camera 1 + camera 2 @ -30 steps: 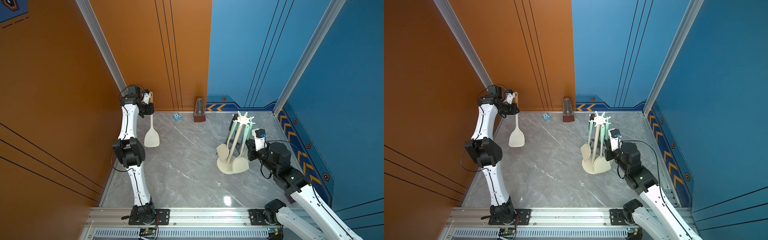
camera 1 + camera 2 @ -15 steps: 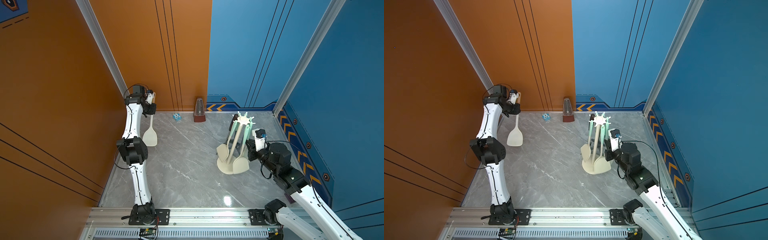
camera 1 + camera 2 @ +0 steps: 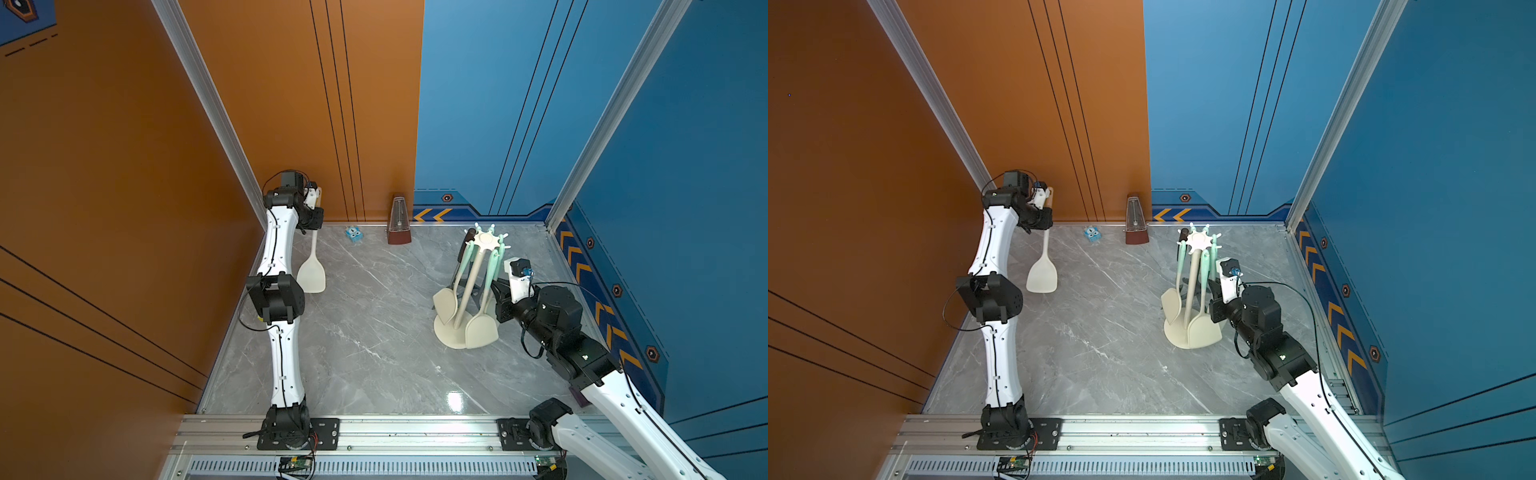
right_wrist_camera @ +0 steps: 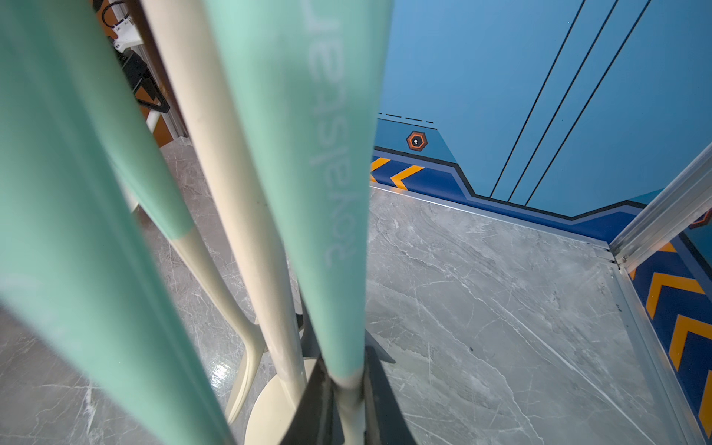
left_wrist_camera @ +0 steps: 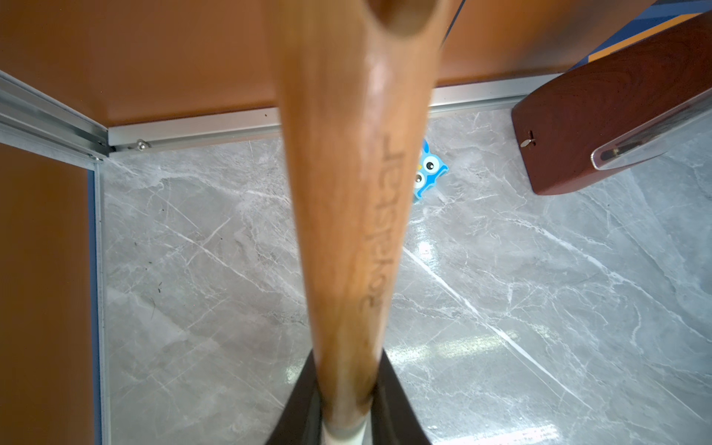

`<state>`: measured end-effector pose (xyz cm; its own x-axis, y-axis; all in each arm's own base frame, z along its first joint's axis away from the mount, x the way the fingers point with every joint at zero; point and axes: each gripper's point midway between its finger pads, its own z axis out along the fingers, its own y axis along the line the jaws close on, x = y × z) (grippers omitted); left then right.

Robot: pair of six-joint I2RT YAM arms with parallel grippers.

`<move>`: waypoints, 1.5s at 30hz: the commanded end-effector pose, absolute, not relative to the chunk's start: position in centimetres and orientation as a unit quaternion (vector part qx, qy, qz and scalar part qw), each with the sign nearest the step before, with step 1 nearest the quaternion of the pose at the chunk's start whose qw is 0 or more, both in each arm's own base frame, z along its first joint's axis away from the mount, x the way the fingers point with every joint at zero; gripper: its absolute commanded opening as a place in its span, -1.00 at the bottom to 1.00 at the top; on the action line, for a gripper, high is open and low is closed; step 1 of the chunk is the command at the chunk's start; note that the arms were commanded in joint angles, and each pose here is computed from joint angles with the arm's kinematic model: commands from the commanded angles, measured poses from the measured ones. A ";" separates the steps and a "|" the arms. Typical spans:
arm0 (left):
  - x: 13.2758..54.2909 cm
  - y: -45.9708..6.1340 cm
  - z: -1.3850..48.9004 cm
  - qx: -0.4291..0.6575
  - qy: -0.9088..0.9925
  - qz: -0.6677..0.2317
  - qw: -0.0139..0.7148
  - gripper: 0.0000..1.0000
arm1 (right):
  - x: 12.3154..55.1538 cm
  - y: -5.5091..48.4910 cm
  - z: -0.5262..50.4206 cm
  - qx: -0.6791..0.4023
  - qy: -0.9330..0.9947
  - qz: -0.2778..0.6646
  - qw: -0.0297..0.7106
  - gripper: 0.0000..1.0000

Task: Take the spatula off the kitchen utensil rack
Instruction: Place the spatula at the center of the board.

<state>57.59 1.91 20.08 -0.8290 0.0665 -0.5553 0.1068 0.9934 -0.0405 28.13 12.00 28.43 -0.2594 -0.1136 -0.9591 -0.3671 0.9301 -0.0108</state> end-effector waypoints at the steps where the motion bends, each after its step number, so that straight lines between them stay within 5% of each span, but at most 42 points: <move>1: 55.9 0.5 17.9 0.020 0.970 -0.068 0.233 -1.00 | 27.8 11.4 26.3 -0.137 0.810 0.100 0.561 -0.71; 8: 54.7 0.8 13.2 -0.034 0.980 -0.112 0.161 -1.00 | 27.9 11.3 26.3 -0.137 0.810 0.100 0.561 -0.70; 25: 55.1 2.4 8.8 -0.062 0.982 -0.127 0.128 -1.00 | 28.1 11.3 25.8 -0.137 0.815 0.095 0.555 -0.70; 45: 53.3 2.5 3.5 -0.020 0.996 -0.053 0.061 -1.00 | 28.0 11.3 25.5 -0.136 0.818 0.094 0.551 -0.70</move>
